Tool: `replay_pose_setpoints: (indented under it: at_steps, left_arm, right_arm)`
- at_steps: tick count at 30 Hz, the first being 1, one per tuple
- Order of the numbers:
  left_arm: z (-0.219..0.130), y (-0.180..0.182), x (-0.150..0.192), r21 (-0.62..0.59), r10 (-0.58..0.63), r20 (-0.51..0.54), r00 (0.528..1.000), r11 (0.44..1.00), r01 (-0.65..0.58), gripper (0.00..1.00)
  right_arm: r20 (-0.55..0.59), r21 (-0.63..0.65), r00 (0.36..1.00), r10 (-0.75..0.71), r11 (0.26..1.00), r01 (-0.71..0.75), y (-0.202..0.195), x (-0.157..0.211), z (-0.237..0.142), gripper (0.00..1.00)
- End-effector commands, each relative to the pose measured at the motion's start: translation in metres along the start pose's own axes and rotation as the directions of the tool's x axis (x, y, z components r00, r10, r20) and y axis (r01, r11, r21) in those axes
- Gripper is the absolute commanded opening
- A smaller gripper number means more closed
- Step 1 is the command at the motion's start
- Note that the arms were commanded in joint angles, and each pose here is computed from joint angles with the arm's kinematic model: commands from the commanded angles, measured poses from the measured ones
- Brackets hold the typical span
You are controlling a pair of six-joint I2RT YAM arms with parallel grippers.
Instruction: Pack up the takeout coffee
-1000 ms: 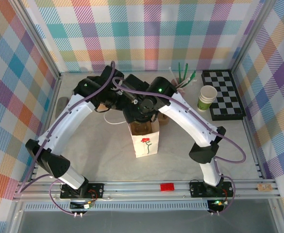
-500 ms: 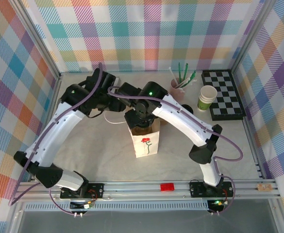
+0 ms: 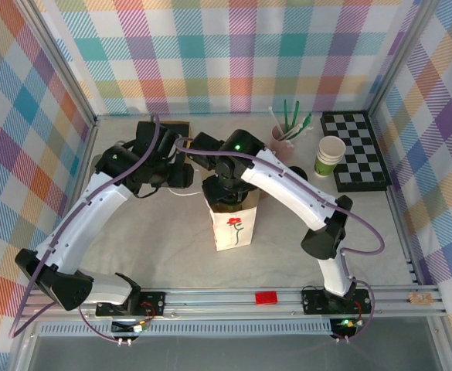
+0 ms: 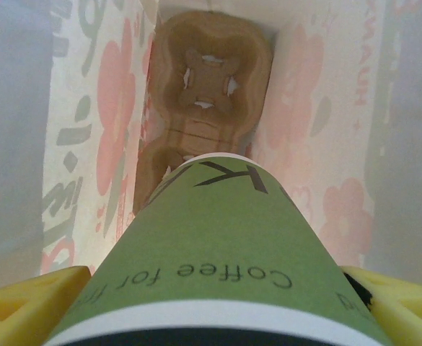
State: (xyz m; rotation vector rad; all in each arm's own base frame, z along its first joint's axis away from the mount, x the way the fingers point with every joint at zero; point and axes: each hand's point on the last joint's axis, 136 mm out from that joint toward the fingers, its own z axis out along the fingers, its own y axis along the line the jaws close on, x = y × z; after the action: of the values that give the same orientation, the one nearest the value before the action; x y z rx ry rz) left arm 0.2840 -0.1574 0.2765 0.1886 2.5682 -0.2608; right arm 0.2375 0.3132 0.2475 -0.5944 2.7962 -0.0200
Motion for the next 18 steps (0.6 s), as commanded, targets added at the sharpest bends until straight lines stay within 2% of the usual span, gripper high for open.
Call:
replay_pose_setpoints:
  at_steps: [1,4,7,11,18]
  left_arm:
    - [-0.006,-0.009,-0.006,0.066,-0.037,0.035,0.999,0.997,0.035,0.46]
    - [-0.009,-0.016,0.000,0.112,-0.052,0.023,0.998,0.993,0.049,0.32]
    - [-0.015,-0.027,0.009,0.150,-0.044,0.021,0.999,0.988,0.040,0.25]
    - [-0.030,-0.040,0.023,0.188,-0.023,0.030,0.999,0.982,0.017,0.26]
    - [-0.073,-0.038,0.027,0.233,-0.047,0.114,0.992,0.972,0.019,0.42]
  right_arm:
    - [-0.006,-0.027,1.000,0.029,0.999,-0.029,-0.002,0.009,-0.011,0.50]
    - [-0.010,-0.038,1.000,0.028,0.999,-0.028,-0.002,0.016,-0.015,0.50]
    - [-0.034,-0.045,0.999,0.019,0.999,-0.020,-0.001,0.026,-0.014,0.50]
    - [-0.062,-0.043,0.998,0.013,0.999,-0.016,-0.002,0.039,-0.010,0.50]
    - [-0.082,-0.050,0.997,-0.012,0.999,0.008,-0.006,0.055,-0.018,0.50]
